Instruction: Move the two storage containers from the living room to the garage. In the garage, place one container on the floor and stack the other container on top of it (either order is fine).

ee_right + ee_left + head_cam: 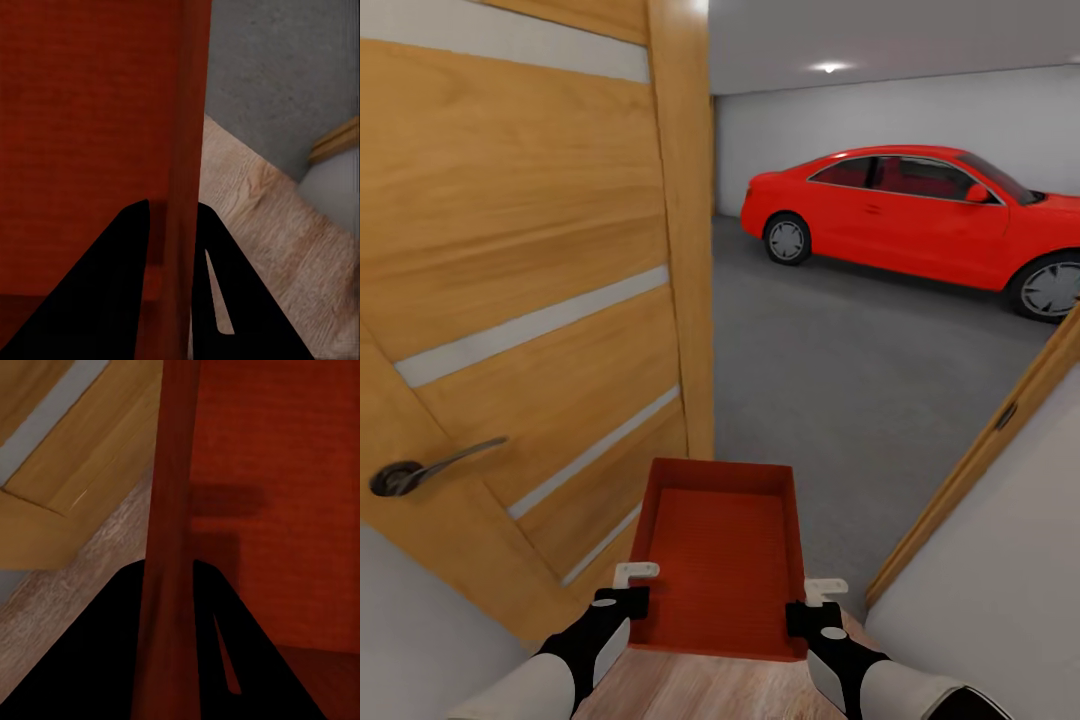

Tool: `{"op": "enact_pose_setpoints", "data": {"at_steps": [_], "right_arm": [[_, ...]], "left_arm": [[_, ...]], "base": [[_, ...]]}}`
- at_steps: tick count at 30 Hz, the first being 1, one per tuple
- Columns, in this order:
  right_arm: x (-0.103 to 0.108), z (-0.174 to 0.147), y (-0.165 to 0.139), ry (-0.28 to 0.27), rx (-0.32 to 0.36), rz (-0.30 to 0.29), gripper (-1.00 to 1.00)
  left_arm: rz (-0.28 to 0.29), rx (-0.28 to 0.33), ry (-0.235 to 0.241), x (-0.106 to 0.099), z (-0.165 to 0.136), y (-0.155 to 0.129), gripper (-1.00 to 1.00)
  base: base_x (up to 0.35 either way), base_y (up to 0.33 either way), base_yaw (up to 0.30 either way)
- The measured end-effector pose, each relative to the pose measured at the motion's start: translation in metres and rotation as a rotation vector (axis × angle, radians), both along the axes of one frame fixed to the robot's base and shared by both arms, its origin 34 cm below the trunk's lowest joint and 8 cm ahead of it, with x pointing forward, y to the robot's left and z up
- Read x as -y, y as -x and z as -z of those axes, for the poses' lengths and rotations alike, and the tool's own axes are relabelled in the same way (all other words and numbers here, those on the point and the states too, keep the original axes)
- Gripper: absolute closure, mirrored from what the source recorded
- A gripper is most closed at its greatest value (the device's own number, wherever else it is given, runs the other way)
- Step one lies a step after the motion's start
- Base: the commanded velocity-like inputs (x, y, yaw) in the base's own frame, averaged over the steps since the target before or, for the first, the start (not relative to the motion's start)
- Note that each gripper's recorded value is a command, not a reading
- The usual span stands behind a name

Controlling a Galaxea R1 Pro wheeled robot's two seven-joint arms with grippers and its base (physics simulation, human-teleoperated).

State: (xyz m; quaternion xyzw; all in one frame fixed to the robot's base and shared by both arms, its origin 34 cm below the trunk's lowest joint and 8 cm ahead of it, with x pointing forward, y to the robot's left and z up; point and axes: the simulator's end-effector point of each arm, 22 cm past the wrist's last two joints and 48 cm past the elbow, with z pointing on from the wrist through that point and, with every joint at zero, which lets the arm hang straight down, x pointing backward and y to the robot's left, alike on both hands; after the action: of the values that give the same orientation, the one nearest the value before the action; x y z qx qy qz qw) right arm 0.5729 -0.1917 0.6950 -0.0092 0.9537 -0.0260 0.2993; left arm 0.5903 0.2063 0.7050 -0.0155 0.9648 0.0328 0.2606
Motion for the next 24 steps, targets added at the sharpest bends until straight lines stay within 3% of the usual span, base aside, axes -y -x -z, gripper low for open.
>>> {"op": "enact_pose_setpoints", "data": {"at_steps": [24], "right_arm": [[0.0,0.0,0.0,0.0,0.0,0.0,1.0]], "left_arm": [[0.0,0.0,0.0,0.0,0.0,-0.0001,1.0]], "base": [[0.0,0.0,-0.282]]}}
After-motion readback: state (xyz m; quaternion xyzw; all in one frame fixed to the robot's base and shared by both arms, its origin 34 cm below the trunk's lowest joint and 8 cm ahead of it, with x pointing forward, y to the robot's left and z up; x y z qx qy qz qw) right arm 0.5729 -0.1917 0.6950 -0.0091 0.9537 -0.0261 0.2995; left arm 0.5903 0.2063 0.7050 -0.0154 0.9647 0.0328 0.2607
